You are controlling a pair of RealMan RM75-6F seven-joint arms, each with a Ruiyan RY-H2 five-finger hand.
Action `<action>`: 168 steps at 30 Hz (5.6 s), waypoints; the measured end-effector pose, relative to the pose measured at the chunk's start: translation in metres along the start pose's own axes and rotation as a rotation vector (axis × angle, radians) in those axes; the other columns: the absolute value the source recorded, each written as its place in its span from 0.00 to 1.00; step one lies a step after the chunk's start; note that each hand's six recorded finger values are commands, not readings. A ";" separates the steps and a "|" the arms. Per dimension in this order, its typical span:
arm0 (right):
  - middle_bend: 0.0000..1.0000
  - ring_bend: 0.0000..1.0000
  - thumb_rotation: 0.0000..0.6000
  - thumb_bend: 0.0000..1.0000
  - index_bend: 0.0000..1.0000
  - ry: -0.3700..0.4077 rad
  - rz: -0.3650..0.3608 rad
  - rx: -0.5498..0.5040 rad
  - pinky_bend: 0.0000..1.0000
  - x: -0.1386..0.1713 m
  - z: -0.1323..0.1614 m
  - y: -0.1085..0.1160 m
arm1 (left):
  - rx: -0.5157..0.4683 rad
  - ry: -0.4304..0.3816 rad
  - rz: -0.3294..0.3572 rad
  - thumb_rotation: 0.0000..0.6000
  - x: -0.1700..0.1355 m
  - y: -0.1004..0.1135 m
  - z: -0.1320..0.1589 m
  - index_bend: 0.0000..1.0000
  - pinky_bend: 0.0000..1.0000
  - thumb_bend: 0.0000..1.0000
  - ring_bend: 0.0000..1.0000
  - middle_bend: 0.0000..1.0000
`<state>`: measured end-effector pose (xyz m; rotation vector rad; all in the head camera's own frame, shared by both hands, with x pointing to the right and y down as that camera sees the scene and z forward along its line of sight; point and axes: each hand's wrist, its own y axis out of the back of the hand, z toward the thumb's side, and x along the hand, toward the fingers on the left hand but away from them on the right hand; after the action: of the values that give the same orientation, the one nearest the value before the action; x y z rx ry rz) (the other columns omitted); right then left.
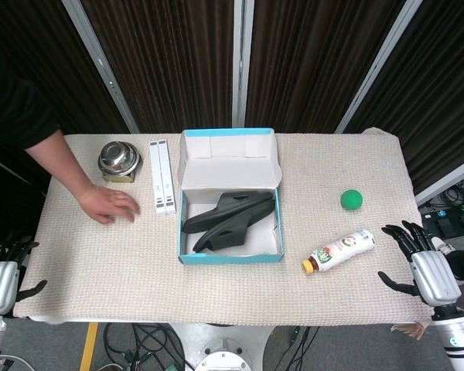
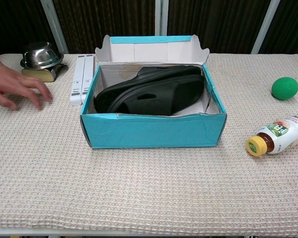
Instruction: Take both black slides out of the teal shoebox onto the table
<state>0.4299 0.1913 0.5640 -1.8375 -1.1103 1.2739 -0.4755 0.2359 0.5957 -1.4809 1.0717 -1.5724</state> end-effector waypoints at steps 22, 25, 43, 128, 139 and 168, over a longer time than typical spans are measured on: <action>0.15 0.00 1.00 0.12 0.15 0.233 0.131 0.084 0.00 -0.091 0.062 -0.014 | -0.007 0.007 -0.011 1.00 0.002 -0.003 -0.001 0.27 0.10 0.05 0.03 0.18; 0.15 0.00 1.00 0.12 0.15 0.309 0.171 0.119 0.00 -0.125 0.092 -0.023 | -0.008 0.017 -0.012 1.00 0.000 -0.003 -0.002 0.27 0.10 0.05 0.03 0.18; 0.14 0.00 1.00 0.00 0.15 0.523 0.252 0.340 0.00 -0.250 0.224 -0.137 | -0.022 0.057 -0.017 1.00 0.000 -0.005 -0.014 0.27 0.10 0.05 0.03 0.18; 0.09 0.00 1.00 0.18 0.07 -0.015 0.028 0.290 0.00 -0.315 0.034 -0.061 | -0.036 0.022 -0.030 1.00 0.006 -0.007 -0.004 0.27 0.10 0.05 0.03 0.18; 0.00 0.00 1.00 0.01 0.00 -0.132 0.101 0.338 0.00 -0.325 0.026 -0.075 | -0.033 0.029 -0.028 1.00 0.005 -0.005 -0.005 0.27 0.10 0.05 0.03 0.18; 0.13 0.00 1.00 0.09 0.00 0.080 -0.146 0.111 0.00 -0.179 0.027 0.055 | -0.132 -0.496 -0.097 1.00 0.141 0.032 0.173 0.29 0.24 0.04 0.22 0.28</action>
<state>0.3885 0.0074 0.5814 -1.6789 -1.0870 1.1451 -0.3167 0.0777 0.6230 -1.9065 0.8319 -1.1181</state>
